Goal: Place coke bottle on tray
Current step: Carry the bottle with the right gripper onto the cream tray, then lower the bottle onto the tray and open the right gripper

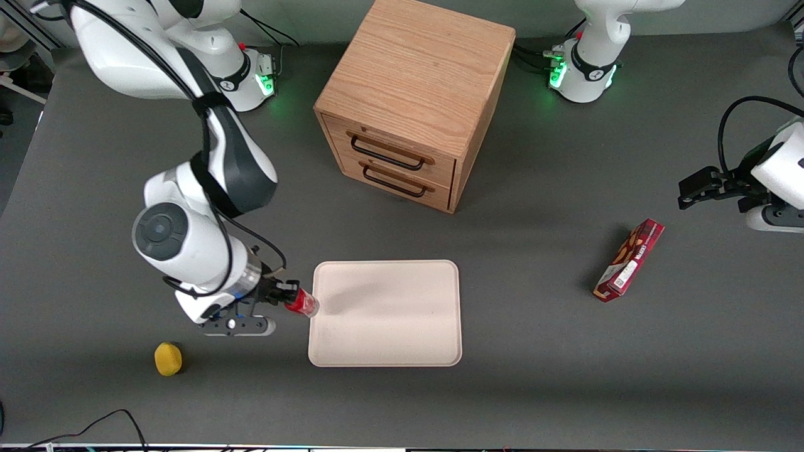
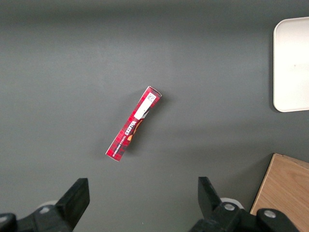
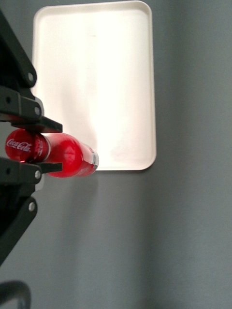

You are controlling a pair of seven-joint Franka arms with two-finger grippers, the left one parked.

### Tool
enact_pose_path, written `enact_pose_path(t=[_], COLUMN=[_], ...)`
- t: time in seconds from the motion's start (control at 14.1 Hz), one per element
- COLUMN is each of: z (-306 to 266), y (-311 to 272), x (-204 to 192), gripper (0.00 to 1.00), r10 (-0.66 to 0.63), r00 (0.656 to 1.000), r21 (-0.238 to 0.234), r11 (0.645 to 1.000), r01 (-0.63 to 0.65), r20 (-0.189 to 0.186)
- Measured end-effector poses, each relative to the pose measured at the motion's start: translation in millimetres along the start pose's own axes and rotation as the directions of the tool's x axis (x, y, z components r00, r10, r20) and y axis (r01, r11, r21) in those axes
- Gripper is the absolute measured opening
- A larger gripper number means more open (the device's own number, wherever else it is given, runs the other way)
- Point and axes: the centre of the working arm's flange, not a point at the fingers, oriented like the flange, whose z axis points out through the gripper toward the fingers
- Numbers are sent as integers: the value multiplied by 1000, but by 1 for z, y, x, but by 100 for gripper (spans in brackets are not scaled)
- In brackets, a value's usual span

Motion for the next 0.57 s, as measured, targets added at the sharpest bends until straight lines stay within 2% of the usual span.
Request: enact_pose_path(t=[0.14, 0.28, 0.57], z=[16, 30, 58], y=[-15, -24, -26], x=[10, 18, 25], gripper=[29, 29, 29], r10=[7, 11, 34], r00=[1000, 998, 996], r21=[-22, -14, 0], r11=[1000, 1000, 999], r01=[-8, -12, -34], r20=[-29, -56, -80])
